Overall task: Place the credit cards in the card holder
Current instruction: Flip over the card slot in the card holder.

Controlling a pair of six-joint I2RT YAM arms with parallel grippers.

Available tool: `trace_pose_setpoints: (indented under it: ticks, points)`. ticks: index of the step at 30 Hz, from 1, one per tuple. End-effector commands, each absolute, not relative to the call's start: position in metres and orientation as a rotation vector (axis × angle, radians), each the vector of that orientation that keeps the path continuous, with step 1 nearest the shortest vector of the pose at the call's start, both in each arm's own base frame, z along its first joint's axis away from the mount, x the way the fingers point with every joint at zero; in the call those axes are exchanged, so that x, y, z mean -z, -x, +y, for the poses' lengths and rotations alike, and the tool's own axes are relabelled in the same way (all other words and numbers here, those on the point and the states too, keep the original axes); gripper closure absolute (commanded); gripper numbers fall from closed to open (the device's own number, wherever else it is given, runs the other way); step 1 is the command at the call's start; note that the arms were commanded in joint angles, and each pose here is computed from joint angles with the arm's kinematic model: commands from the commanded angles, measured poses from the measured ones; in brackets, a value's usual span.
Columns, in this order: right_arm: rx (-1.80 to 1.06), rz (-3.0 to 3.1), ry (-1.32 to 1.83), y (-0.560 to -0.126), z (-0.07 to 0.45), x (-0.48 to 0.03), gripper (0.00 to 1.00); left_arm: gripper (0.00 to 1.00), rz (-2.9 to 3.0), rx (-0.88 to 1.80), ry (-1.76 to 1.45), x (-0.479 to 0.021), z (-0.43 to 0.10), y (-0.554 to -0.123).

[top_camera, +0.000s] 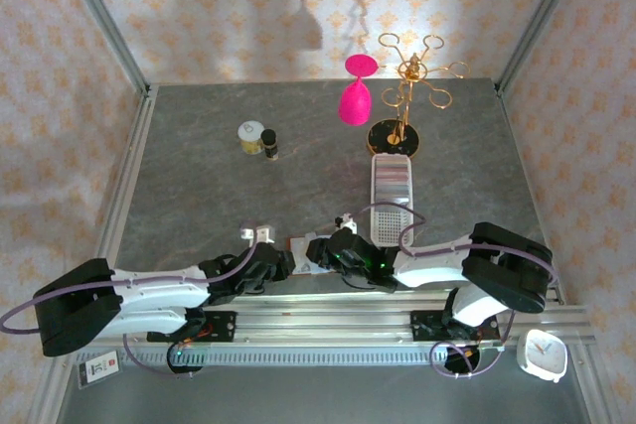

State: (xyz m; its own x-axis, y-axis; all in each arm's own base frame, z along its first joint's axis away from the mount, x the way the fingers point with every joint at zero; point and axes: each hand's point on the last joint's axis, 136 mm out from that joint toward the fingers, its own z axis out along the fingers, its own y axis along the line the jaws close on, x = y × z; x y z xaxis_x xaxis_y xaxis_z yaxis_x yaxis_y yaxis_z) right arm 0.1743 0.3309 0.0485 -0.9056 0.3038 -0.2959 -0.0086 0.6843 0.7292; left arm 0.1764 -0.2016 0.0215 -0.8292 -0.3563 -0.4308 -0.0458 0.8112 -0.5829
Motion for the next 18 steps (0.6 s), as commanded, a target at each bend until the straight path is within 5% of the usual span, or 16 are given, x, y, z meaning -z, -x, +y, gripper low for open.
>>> trace_pose_setpoints:
  ticks: [1,18]
  points:
    - [-1.161,2.462,-0.223,-0.176,0.344,-0.062,0.65,0.69,2.484,0.704,0.328,-0.008,-0.187,-0.170]
    - [-1.302,2.398,-0.180,-0.174,0.363,-0.085,0.62,0.68,2.473,0.724,0.354,-0.007,-0.186,-0.170]
